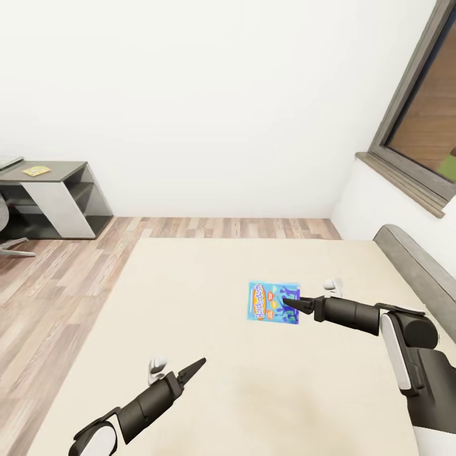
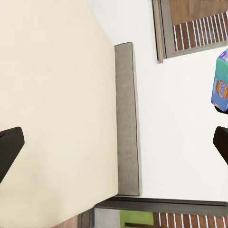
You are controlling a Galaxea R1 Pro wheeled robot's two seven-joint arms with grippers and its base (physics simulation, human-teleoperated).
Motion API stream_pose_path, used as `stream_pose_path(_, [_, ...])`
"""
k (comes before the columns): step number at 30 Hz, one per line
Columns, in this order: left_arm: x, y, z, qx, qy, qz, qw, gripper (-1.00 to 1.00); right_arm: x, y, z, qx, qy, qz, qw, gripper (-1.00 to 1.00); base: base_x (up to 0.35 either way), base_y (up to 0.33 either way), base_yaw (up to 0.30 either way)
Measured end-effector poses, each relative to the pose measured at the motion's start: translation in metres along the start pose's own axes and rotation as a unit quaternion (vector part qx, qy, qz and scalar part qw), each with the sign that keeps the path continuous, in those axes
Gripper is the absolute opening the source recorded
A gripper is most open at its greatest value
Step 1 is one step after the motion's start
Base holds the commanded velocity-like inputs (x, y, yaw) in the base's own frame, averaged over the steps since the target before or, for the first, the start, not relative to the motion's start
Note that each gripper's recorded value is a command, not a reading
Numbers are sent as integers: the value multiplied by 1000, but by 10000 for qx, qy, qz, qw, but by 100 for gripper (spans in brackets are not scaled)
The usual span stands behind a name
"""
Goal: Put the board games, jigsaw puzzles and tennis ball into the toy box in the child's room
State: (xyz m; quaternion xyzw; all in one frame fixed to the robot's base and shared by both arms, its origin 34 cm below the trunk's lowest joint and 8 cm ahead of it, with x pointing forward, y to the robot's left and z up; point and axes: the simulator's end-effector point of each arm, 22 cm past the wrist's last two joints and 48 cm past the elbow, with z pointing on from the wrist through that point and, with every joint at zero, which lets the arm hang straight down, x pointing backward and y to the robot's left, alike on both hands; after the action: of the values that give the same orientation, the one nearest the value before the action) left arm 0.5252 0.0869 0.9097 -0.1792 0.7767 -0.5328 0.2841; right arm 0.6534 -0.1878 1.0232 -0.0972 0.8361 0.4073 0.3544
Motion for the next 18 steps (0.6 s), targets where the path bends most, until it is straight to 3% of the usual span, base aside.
stream_pose_path(18, [0,0,0,-1,-1,1,10000,100,0,-1,-1,9,-5,2,10000,-100,0,296,0])
